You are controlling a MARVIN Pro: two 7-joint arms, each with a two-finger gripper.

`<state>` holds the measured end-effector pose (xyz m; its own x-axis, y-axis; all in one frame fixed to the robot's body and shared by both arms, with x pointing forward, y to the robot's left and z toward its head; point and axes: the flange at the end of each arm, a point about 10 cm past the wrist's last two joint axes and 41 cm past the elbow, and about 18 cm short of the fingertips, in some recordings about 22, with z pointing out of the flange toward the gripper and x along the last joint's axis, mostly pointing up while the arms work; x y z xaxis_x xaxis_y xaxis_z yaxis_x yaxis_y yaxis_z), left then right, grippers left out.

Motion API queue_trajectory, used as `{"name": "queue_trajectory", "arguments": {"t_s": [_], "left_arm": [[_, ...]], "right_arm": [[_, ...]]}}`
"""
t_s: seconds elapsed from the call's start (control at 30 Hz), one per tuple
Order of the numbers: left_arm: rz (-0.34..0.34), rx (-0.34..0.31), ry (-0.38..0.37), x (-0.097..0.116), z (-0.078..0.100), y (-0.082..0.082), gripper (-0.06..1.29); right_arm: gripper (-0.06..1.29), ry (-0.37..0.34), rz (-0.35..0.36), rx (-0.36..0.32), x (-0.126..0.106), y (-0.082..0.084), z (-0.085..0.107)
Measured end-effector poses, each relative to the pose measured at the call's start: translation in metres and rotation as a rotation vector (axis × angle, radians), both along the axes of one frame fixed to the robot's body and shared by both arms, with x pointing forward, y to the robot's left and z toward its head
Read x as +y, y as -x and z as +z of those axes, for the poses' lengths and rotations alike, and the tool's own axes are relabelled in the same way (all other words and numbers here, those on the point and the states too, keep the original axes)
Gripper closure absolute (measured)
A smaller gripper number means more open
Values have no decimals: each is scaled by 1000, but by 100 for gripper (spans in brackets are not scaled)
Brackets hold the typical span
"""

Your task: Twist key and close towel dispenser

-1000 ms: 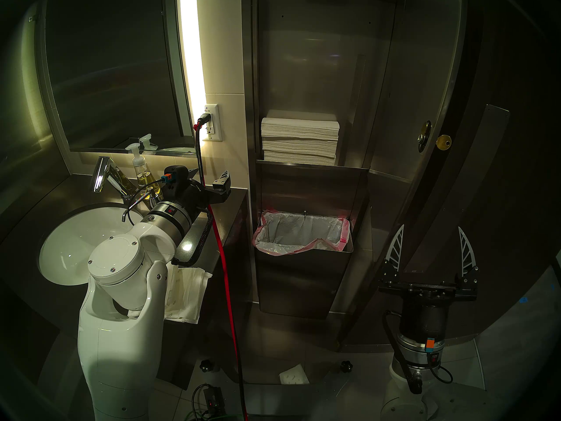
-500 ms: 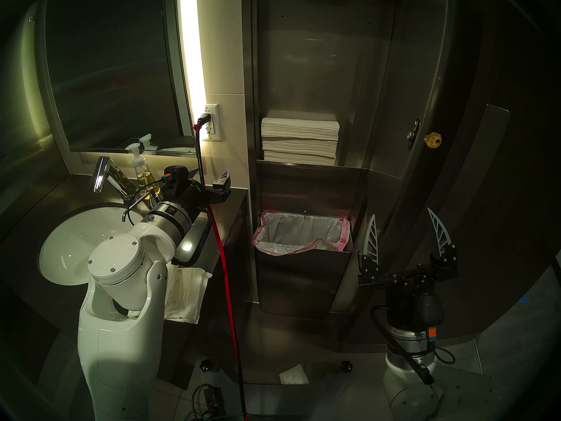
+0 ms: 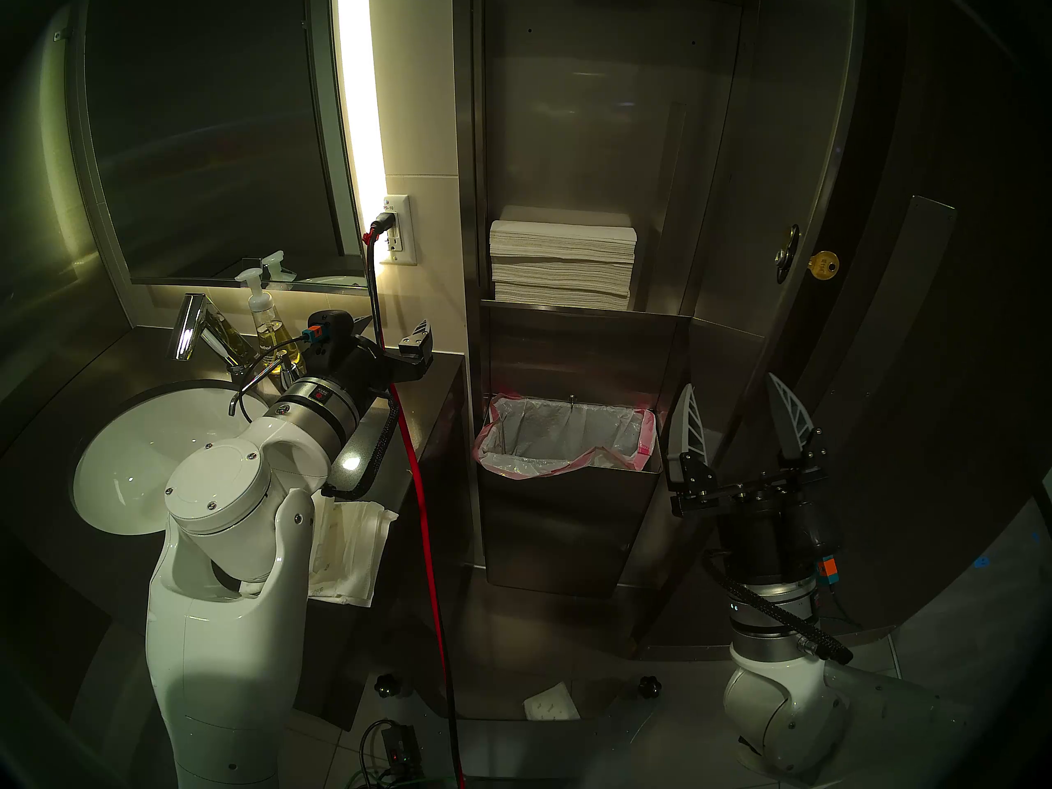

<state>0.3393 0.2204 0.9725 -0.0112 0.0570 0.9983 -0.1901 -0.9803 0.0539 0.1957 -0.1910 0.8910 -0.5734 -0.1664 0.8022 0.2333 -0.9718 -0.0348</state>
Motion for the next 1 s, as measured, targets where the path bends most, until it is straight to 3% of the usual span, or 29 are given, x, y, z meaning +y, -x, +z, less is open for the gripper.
{"name": "queue_trajectory", "arguments": {"t_s": [0.2,0.4,0.8,1.0], "left_arm": [[0,0,0,0,0,0,0],[0,0,0,0,0,0,0],[0,0,0,0,0,0,0],[0,0,0,0,0,0,0]], "right_arm": [[0,-86,67,91,-2,-5,1],[0,-98,117,142,0,-13,4],[0,171,210,149,15,-34,12],[0,237,221,146,23,-48,22]]}}
